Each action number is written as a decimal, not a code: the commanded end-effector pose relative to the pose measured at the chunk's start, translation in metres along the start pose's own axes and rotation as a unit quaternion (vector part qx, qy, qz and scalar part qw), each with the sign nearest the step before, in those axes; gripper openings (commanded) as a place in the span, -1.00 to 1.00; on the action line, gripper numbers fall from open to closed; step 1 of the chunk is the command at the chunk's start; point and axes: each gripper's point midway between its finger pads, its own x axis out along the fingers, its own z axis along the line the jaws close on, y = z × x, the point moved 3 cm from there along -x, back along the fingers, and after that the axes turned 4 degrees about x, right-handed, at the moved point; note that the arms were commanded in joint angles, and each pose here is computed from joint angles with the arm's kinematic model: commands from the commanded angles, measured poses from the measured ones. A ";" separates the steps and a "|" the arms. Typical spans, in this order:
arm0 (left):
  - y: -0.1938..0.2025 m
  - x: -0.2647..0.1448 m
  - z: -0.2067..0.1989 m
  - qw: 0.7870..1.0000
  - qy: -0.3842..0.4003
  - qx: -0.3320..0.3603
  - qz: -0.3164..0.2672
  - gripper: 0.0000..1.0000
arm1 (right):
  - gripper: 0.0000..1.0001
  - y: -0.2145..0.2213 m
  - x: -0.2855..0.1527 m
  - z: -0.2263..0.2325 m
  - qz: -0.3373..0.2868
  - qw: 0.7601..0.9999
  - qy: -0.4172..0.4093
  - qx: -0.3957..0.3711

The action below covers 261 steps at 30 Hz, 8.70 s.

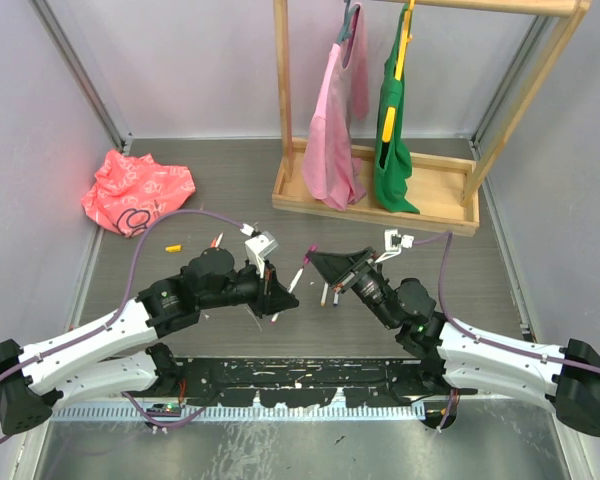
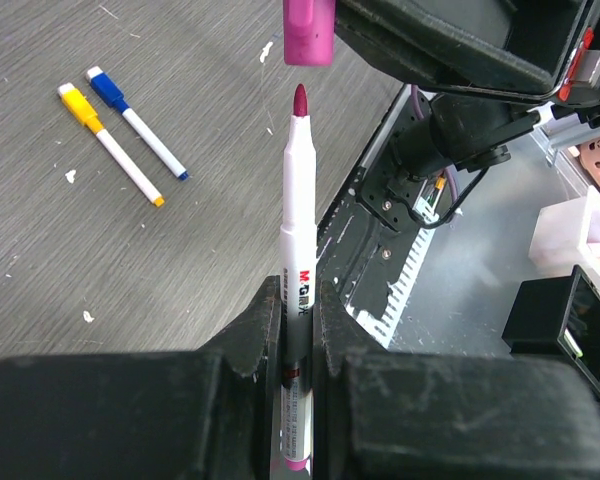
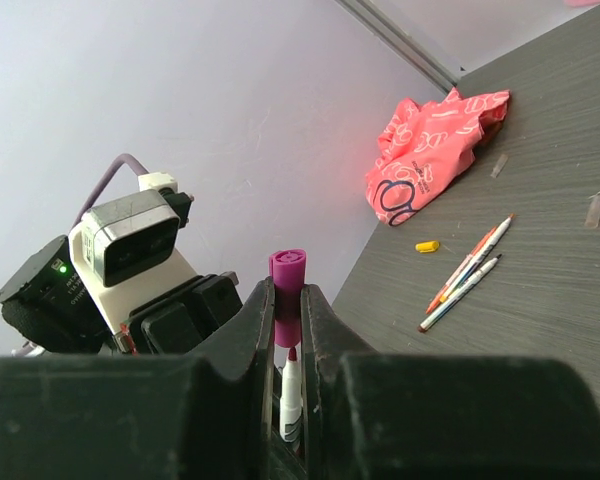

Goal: Insert the pens into the pen caps
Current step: Insert the pen cap onto the pen, then press the pen cap onto the pen, then place the pen at the center of the board.

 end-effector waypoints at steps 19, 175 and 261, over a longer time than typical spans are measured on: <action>-0.036 -0.004 -0.013 0.998 0.016 0.025 -0.058 -1.00 | -1.00 0.004 0.005 0.014 0.017 0.999 -0.027 0.013; -0.173 -0.053 -0.033 0.964 -0.077 0.074 -0.245 -1.00 | -1.00 0.112 0.001 0.028 0.240 0.969 0.047 -0.043; -0.003 0.033 0.083 0.970 -0.210 -0.124 -0.005 -1.00 | 0.66 0.056 -0.107 -0.097 0.179 0.905 0.359 -0.139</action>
